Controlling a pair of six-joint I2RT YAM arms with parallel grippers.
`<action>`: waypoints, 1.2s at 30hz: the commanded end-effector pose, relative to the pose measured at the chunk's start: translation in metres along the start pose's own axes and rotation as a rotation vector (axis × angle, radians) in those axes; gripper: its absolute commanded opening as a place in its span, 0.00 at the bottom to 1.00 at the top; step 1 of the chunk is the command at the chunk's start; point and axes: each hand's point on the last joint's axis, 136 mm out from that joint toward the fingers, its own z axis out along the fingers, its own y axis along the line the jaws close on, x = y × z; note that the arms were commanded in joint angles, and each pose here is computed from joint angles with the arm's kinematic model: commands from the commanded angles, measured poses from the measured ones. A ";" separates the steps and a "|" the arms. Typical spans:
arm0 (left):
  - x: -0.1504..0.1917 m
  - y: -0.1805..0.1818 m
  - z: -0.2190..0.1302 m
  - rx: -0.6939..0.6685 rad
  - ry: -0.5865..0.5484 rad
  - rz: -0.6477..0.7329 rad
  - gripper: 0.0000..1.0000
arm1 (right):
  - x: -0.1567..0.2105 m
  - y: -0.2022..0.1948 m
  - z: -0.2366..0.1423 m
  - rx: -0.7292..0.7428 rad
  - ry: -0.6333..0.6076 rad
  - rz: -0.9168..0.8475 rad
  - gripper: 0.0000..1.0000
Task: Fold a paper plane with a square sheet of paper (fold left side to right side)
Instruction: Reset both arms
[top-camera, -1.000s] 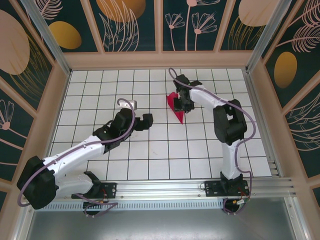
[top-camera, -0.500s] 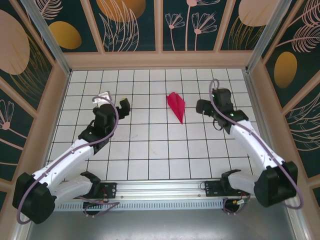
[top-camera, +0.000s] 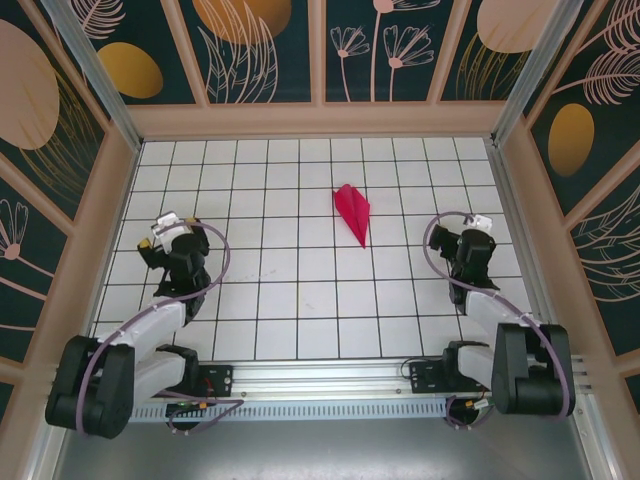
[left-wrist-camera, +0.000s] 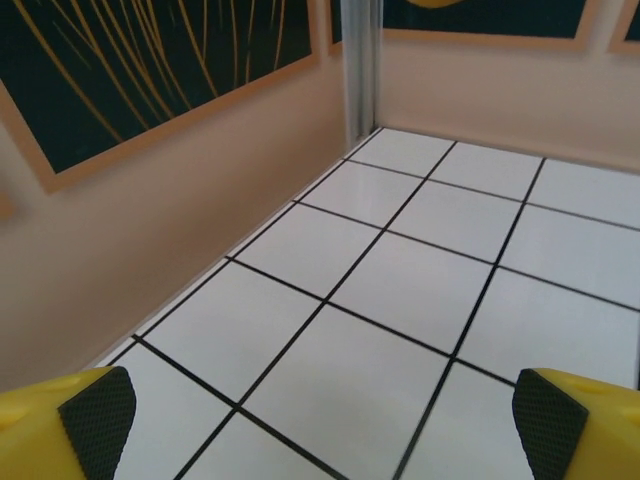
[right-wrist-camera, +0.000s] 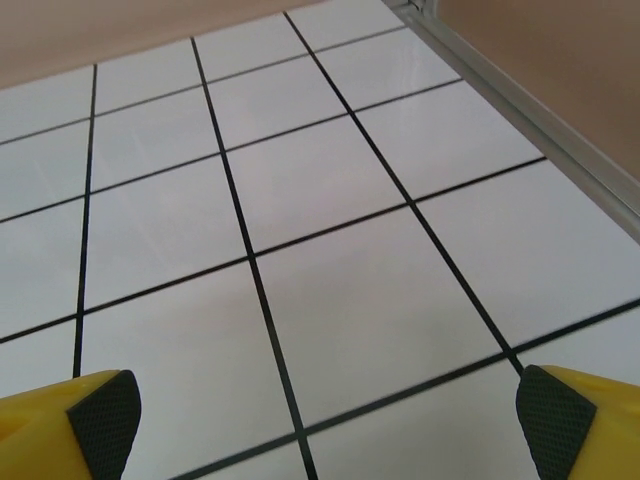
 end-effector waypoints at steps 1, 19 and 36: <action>-0.013 -0.015 0.005 0.072 -0.080 0.008 0.98 | -0.055 0.024 -0.004 -0.140 -0.273 -0.028 0.99; -0.013 -0.052 0.013 0.319 -0.198 -0.010 0.99 | -0.025 0.039 0.022 -0.225 -0.242 -0.066 0.99; -0.002 -0.042 0.029 0.312 -0.162 -0.080 0.99 | -0.025 0.039 0.022 -0.223 -0.244 -0.069 0.99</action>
